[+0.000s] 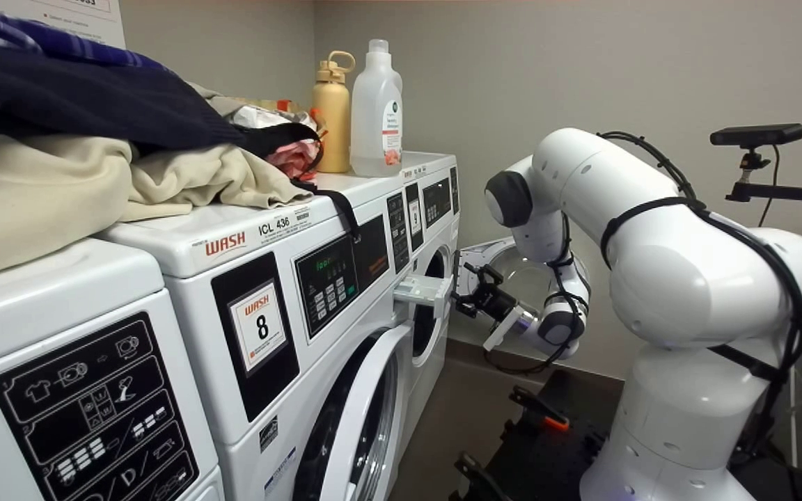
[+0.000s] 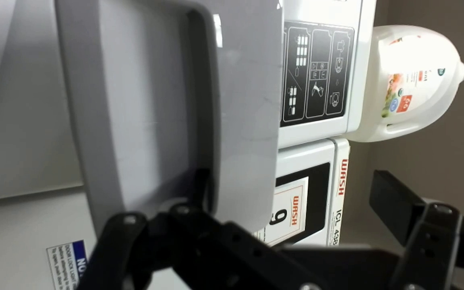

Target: Open the detergent compartment of the washing machine in the middle

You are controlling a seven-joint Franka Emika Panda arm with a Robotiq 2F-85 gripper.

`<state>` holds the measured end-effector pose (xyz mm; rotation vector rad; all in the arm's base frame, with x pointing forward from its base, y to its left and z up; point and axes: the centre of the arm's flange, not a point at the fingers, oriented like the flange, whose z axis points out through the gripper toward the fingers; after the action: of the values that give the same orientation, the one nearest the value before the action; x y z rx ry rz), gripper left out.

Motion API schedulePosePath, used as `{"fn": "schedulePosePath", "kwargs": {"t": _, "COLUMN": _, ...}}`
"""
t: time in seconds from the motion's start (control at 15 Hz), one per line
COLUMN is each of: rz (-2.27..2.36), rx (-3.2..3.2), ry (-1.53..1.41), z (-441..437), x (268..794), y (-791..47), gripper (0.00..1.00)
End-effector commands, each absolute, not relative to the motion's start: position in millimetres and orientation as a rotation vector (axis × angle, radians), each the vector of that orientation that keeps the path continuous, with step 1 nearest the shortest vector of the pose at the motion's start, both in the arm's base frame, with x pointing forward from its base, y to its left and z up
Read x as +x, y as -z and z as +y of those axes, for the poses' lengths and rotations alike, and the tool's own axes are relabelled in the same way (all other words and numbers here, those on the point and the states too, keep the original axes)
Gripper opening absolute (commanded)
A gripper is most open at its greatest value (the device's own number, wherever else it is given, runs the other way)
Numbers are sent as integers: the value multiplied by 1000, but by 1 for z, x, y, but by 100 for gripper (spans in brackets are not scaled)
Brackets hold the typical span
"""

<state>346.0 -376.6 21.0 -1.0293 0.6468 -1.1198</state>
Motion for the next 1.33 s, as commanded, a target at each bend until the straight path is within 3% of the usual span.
{"fn": "schedulePosePath", "kwargs": {"t": 0.0, "rz": 599, "rx": -1028, "ry": 1287, "z": -421, "x": 315, "y": -73, "gripper": 100}}
{"fn": "schedulePosePath", "kwargs": {"t": 1.27, "rz": 94, "rx": -1628, "ry": 1289, "z": -437, "x": 318, "y": -135, "gripper": 100}}
